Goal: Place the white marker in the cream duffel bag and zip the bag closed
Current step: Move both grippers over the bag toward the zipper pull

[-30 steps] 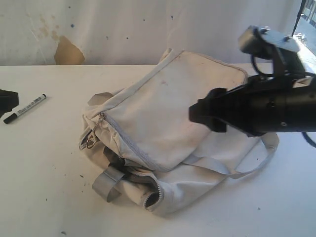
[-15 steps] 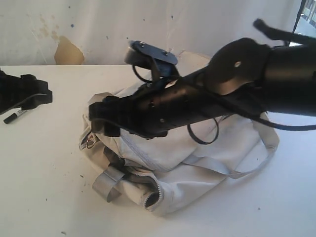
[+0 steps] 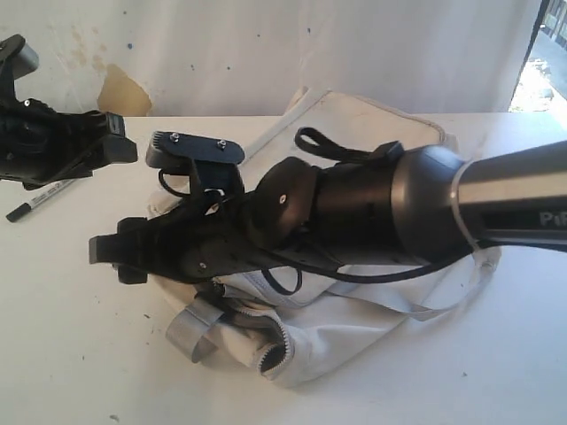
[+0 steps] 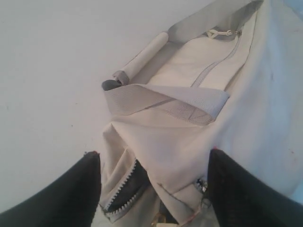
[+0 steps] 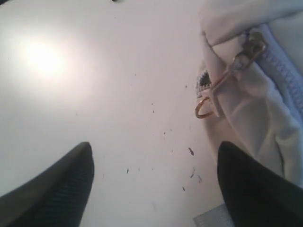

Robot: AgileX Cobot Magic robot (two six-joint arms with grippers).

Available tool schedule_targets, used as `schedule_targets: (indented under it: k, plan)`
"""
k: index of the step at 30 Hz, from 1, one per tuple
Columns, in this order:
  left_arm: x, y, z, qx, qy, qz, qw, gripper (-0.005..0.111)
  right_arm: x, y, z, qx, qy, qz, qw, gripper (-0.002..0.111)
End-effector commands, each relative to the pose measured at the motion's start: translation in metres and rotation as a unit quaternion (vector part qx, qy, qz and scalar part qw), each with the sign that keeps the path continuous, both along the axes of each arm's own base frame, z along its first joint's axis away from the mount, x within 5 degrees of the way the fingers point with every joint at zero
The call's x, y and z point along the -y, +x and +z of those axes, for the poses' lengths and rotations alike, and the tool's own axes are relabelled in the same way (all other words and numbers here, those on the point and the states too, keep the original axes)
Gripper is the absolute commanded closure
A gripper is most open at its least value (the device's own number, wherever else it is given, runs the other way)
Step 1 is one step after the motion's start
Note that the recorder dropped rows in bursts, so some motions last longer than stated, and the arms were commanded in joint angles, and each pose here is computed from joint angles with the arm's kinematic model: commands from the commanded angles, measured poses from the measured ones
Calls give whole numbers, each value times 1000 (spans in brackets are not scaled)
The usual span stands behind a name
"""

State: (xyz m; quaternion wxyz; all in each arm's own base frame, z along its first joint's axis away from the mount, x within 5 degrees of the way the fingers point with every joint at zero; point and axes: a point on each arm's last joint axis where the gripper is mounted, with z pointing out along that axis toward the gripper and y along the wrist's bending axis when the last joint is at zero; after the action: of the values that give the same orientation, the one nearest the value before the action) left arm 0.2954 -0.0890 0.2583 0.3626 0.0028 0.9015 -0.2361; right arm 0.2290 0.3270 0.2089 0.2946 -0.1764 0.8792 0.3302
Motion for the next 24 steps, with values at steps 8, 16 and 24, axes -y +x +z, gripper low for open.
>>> schedule_targets:
  k: [8,16,24]
  plan:
    - [17,29,-16,-64,-42,-26,997,37,-14,-4,-9,-6,23,-42,999,41]
    - [27,46,-31,-122,-66,-46,989,37,-14,-1,-9,-11,32,-60,998,41]
    - [26,48,-46,-160,-66,-33,984,28,-17,-7,-29,-54,3,-34,998,41]
